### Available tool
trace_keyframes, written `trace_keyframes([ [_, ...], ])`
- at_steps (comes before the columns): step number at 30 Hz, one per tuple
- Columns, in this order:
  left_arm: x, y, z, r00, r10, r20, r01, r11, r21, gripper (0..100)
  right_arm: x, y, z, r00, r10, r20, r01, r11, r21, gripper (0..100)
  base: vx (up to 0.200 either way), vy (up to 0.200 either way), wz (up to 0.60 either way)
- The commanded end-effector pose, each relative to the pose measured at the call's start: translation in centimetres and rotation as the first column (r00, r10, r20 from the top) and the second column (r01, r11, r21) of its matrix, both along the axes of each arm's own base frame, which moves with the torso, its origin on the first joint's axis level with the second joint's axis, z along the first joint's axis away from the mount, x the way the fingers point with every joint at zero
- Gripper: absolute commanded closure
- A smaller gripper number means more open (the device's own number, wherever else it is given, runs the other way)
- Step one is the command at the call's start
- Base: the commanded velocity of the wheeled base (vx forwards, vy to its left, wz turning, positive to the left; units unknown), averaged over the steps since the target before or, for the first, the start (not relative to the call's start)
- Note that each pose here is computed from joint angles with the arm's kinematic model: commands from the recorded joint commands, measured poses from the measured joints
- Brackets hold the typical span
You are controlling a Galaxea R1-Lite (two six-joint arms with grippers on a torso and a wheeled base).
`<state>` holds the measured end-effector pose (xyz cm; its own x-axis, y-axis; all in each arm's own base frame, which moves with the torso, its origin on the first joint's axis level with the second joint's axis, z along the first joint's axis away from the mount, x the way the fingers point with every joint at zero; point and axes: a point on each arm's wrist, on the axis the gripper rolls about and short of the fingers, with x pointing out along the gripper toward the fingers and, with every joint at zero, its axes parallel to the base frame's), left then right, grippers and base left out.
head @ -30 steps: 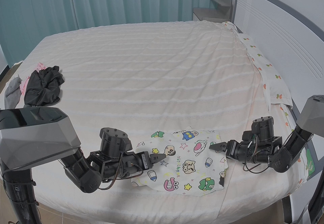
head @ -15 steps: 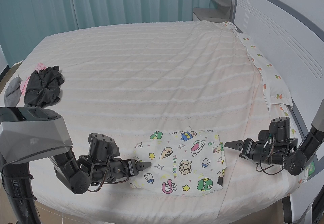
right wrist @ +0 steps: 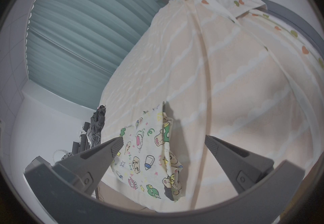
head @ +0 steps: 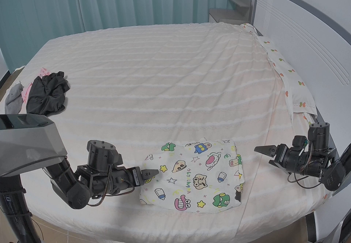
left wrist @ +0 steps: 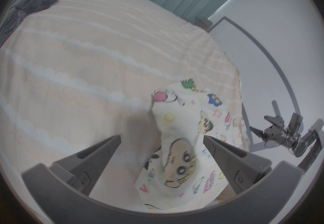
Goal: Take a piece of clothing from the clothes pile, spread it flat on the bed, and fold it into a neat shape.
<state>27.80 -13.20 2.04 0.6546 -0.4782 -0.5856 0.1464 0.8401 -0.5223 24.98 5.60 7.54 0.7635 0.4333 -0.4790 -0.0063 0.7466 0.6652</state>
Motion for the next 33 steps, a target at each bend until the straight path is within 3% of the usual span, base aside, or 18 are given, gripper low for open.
trace_keyframes([
  [1, -1.0, 1.5, 6.5, 0.986, 0.086, 0.141, -0.064, 0.986, -0.157, 0, -4.6, -1.0, 5.3, 0.979, -0.01, 0.205, 0.004, 1.0, 0.029, 0, 0.0, 0.0, 0.0],
  [6, -3.6, 3.4, 10.3, 0.961, 0.131, 0.242, -0.077, 0.973, -0.219, 0, -9.2, -2.4, 7.8, 0.941, -0.036, 0.336, 0.029, 0.999, 0.024, 0, 0.0, 0.0, 0.0],
  [9, -7.4, 4.8, 12.6, 0.934, 0.156, 0.32, -0.079, 0.967, -0.241, 0, -13.3, -3.9, 8.9, 0.914, -0.064, 0.4, 0.081, 0.996, -0.025, 0, 0.0, 0.0, 0.0],
  [11, -10.2, 5.9, 14.5, 0.896, 0.199, 0.396, -0.102, 0.962, -0.254, 0, -16.6, -4.6, 9.4, 0.896, -0.096, 0.434, 0.126, 0.991, -0.042, 0, 0.0, 0.0, 0.0],
  [14, -13.1, 7.3, 15.6, 0.864, 0.255, 0.435, -0.19, 0.964, -0.187, 0, -20.2, -4.9, 9.3, 0.874, -0.108, 0.474, 0.162, 0.984, -0.076, 0, 0.0, 0.0, 0.0],
  [16, -16.2, 8.5, 16.4, 0.839, 0.278, 0.468, -0.249, 0.96, -0.124, 0, -23.4, -5.0, 8.4, 0.851, -0.088, 0.518, 0.188, 0.972, -0.143, 0, 0.0, 0.0, 0.0],
  [20, -22.5, 10.9, 16.9, 0.799, 0.257, 0.543, -0.216, 0.966, -0.141, 0, -27.9, -4.9, 6.0, 0.789, -0.032, 0.614, 0.21, 0.952, -0.22, 0, 0.0, 0.0, 0.0],
  [22, -24.9, 12.3, 16.0, 0.781, 0.249, 0.572, -0.258, 0.964, -0.067, 0, -29.3, -4.9, 5.0, 0.755, 0.003, 0.655, 0.225, 0.938, -0.263, 0, 0.0, 0.0, 0.0],
  [24, -27.1, 13.5, 14.8, 0.762, 0.25, 0.597, -0.318, 0.948, 0.01, 0, -29.7, -5.1, 5.0, 0.726, 0.003, 0.688, 0.269, 0.919, -0.289, 0, 0.0, 0.0, 0.0],
  [26, -29.1, 14.4, 14.4, 0.715, 0.29, 0.636, -0.368, 0.93, -0.01, 0, -29.7, -5.3, 4.9, 0.722, -0.036, 0.691, 0.336, 0.891, -0.305, 0, 0.0, 0.0, 0.0],
  [28, -30.1, 14.6, 14.2, 0.676, 0.353, 0.648, -0.449, 0.894, -0.019, 0, -29.5, -5.3, 4.5, 0.731, -0.046, 0.68, 0.364, 0.87, -0.333, 0, 0.0, 0.0, 0.0],
  [30, -30.4, 14.3, 13.8, 0.631, 0.438, 0.64, -0.566, 0.824, -0.005, 0, -28.8, -5.4, 3.1, 0.762, -0.046, 0.646, 0.378, 0.842, -0.386, 0, 0.0, 0.0, 0.0],
  [31, -30.7, 14.1, 13.7, 0.602, 0.474, 0.643, -0.616, 0.788, -0.005, 0, -28.5, -5.5, 2.4, 0.77, -0.057, 0.636, 0.405, 0.814, -0.417, 0, 0.0, 0.0, 0.0],
  [33, -31.1, 13.9, 13.4, 0.563, 0.503, 0.656, -0.665, 0.747, -0.002, 0, -28.0, -5.7, 1.4, 0.764, -0.105, 0.636, 0.476, 0.756, -0.448, 0, 0.0, 0.0, 0.0],
])
